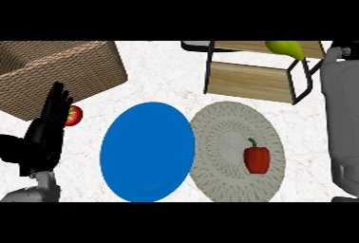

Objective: Pick the pear from the placemat and place it in the tiered shelf

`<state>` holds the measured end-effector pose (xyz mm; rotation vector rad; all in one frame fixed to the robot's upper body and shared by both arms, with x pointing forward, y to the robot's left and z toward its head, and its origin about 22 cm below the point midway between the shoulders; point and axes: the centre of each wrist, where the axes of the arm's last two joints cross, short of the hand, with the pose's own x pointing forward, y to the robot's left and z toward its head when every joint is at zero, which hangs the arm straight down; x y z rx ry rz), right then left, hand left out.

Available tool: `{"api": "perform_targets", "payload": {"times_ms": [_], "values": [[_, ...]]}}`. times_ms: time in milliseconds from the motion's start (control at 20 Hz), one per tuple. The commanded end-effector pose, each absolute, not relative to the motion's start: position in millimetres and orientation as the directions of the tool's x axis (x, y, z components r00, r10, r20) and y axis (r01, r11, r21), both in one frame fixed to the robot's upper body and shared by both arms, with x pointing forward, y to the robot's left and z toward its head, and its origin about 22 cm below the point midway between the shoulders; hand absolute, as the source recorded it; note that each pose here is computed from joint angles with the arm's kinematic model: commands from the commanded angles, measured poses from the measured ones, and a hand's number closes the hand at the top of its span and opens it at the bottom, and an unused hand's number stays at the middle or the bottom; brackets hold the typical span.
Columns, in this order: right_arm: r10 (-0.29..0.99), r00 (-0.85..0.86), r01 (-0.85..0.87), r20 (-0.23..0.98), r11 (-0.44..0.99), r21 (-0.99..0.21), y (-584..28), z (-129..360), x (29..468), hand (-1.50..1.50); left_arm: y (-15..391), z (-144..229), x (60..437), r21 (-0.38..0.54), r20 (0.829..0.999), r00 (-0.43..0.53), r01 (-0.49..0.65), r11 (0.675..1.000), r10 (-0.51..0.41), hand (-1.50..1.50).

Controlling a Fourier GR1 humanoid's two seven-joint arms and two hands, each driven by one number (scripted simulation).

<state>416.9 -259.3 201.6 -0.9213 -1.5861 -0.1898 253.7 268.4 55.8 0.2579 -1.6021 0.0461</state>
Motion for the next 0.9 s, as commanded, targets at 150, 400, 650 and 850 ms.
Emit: {"api": "perform_targets", "payload": {"times_ms": [150,400,650,850], "values": [[0.362,0.119,0.732,0.924,0.597,-0.328,-310,220,365,-1.50,262,49,244,0.148,0.988,-0.006,-0.202,0.968,-0.153,0.00],[0.358,0.131,0.748,0.925,0.577,-0.329,-366,251,311,-1.50,282,69,249,0.130,0.991,-0.011,-0.209,0.969,-0.135,0.00],[0.329,0.125,0.722,0.936,0.618,-0.313,-387,235,252,-1.50,266,62,253,0.122,0.992,-0.017,-0.200,0.972,-0.128,0.00],[0.337,0.098,0.698,0.936,0.648,-0.306,-395,238,214,-1.50,283,62,263,0.110,0.993,-0.021,-0.211,0.971,-0.117,0.00]]}}
